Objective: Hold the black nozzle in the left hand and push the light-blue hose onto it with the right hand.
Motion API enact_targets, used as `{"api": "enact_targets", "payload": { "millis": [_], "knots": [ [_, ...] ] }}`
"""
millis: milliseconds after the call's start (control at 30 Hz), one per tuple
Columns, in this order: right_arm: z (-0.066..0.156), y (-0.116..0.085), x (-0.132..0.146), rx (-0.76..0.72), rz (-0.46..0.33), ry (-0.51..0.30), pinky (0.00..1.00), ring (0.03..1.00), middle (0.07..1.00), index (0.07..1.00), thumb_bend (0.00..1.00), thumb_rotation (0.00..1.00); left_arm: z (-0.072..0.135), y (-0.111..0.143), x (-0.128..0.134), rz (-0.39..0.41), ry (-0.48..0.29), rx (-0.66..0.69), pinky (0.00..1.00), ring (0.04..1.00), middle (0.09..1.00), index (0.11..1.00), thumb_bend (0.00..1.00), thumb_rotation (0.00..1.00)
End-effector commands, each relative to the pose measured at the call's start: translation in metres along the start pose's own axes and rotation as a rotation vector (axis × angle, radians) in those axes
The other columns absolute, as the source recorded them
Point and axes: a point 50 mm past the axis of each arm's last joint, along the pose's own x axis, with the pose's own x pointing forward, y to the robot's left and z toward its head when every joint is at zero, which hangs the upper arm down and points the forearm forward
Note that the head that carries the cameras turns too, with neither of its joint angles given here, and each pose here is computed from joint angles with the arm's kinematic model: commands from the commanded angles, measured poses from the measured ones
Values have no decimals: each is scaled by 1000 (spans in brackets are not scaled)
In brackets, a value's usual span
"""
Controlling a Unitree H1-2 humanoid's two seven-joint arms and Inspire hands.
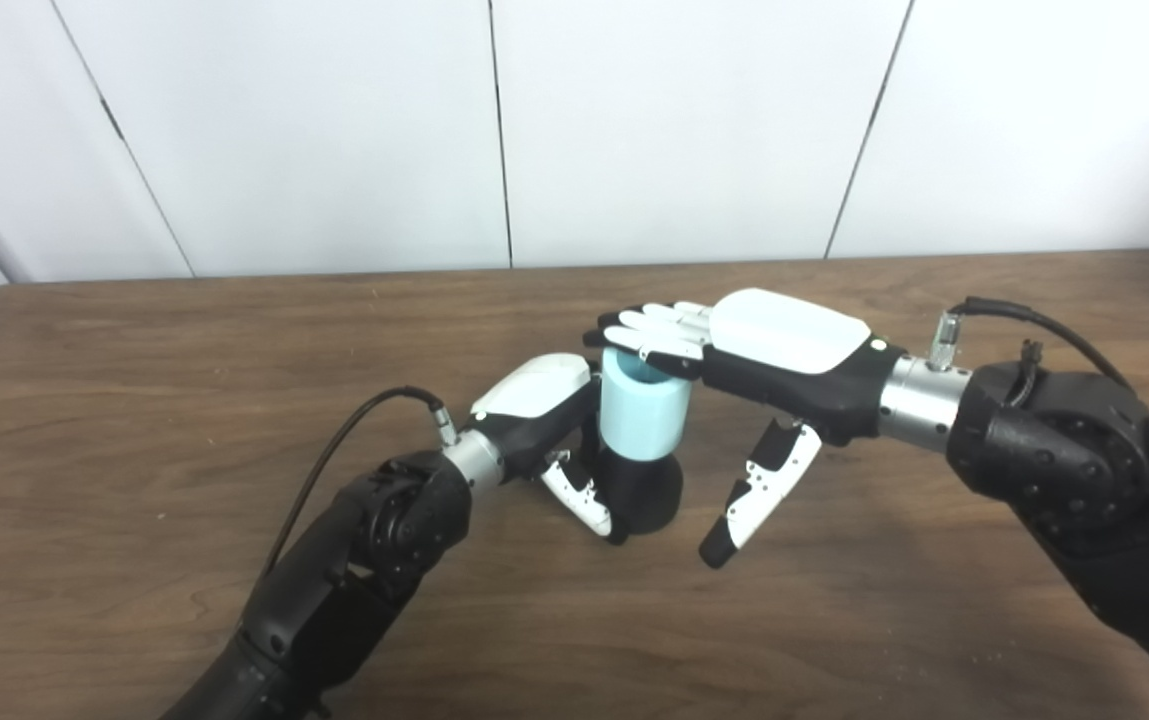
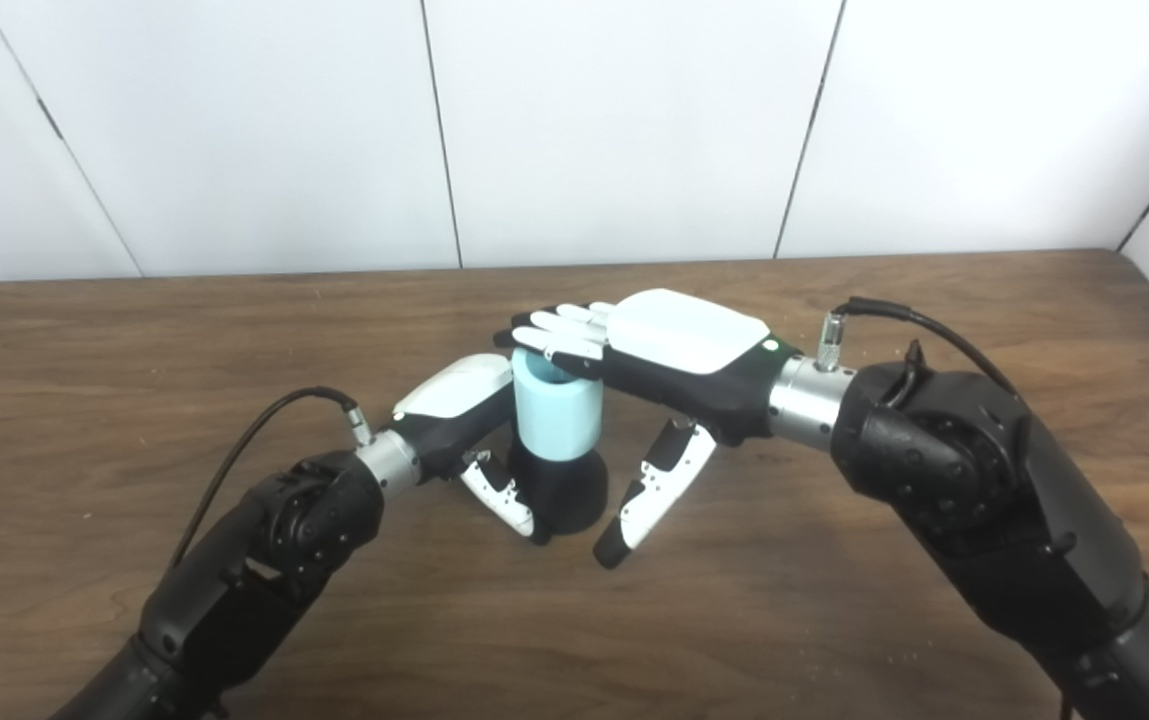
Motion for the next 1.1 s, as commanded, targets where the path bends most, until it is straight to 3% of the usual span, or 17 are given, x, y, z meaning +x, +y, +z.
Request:
{"api": "enact_targets", "payload": {
  "millis": [0,267,533,1067],
  "knots": [
    [3,21,5,-11,143,-48,1000,1000,1000,970,839,596,-11,-11,-2,-76,56,20,1000,589,468,492,526,0],
    [0,24,1,-65,158,-43,1000,1000,1000,960,822,606,-12,-10,-2,-73,56,26,1000,588,468,492,526,0],
    [-6,28,-8,-29,193,24,1000,1000,994,935,805,630,-12,-9,-3,-73,56,24,1000,595,478,487,526,0],
    [-8,35,-10,-2,156,71,1000,1000,1000,983,803,631,-11,-10,-5,-72,57,15,1000,602,482,485,526,0]
  ]
}}
